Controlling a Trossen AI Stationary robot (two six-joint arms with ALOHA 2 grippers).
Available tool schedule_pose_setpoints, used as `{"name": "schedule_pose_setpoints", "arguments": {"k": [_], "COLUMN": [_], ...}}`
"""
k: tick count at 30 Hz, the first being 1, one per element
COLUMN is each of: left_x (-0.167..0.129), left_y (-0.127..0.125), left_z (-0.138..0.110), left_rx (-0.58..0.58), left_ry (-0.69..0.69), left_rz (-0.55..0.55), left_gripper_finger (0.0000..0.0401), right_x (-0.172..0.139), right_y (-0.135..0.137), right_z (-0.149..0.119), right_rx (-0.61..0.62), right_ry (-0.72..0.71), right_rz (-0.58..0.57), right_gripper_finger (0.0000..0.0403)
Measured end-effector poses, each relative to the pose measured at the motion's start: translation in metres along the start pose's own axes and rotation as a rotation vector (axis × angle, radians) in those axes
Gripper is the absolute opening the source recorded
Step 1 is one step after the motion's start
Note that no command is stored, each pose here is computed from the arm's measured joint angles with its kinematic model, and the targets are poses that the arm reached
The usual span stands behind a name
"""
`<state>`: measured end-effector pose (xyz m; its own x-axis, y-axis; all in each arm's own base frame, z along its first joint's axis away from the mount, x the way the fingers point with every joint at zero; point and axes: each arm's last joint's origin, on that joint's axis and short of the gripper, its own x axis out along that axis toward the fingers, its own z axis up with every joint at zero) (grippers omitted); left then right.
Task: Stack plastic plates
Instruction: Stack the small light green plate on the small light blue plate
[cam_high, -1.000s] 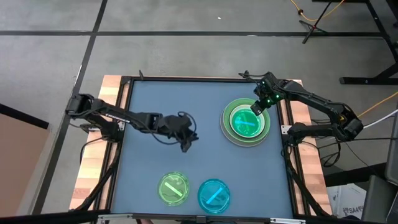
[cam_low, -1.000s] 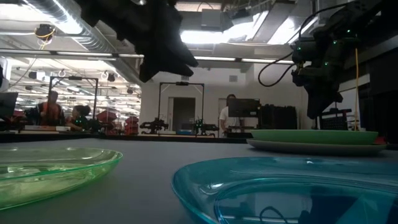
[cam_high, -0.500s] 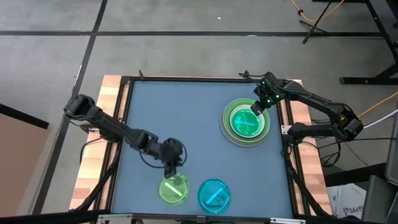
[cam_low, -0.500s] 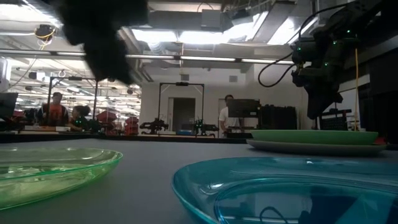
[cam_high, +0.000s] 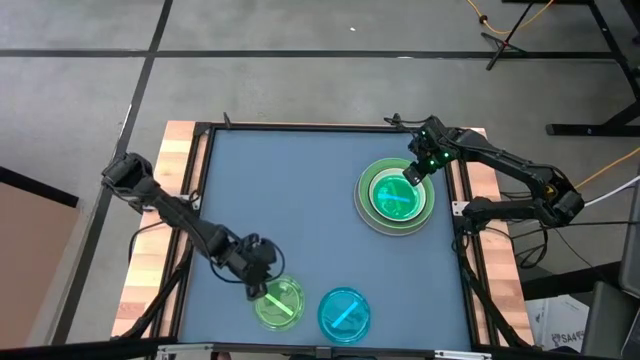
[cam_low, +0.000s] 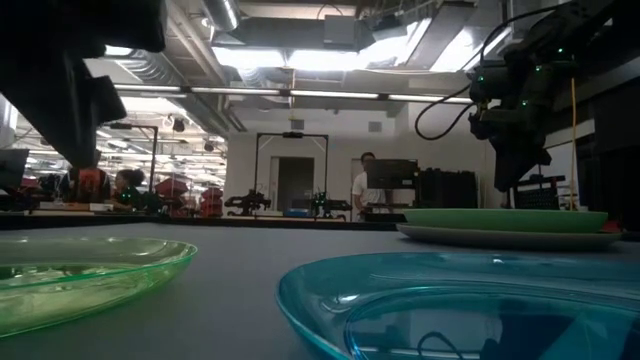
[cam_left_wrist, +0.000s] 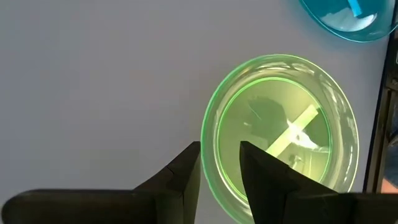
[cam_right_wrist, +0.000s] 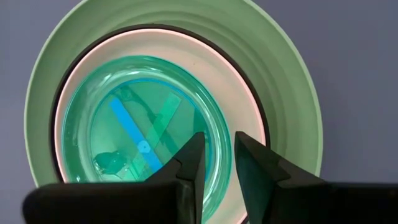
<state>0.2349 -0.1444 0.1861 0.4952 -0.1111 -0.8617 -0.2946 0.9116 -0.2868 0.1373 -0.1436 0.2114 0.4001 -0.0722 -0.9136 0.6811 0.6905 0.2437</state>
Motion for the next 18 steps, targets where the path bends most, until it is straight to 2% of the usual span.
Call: {"name": "schedule_pose_setpoints", "arguments": {"k": [9,18], "left_x": [0.000,0.020], "left_y": [-0.004,-0.003], "left_z": [-0.005,-0.011], "left_rx": [0.016,0.029], "left_ry": [-0.038,0.014], "left_rz": [0.028,0.074], "left_gripper_finger": [0.0105,0.0105], "right_x": [0.000,0.000], "right_y": [0.000,0.000], "right_z": [0.000,0.000], "right_rx": [0.000,0.000], "right_ry": [0.000,-0.001], "right_rz": [0.000,0.000], "right_gripper_finger": [0.0076,0.0076]}}
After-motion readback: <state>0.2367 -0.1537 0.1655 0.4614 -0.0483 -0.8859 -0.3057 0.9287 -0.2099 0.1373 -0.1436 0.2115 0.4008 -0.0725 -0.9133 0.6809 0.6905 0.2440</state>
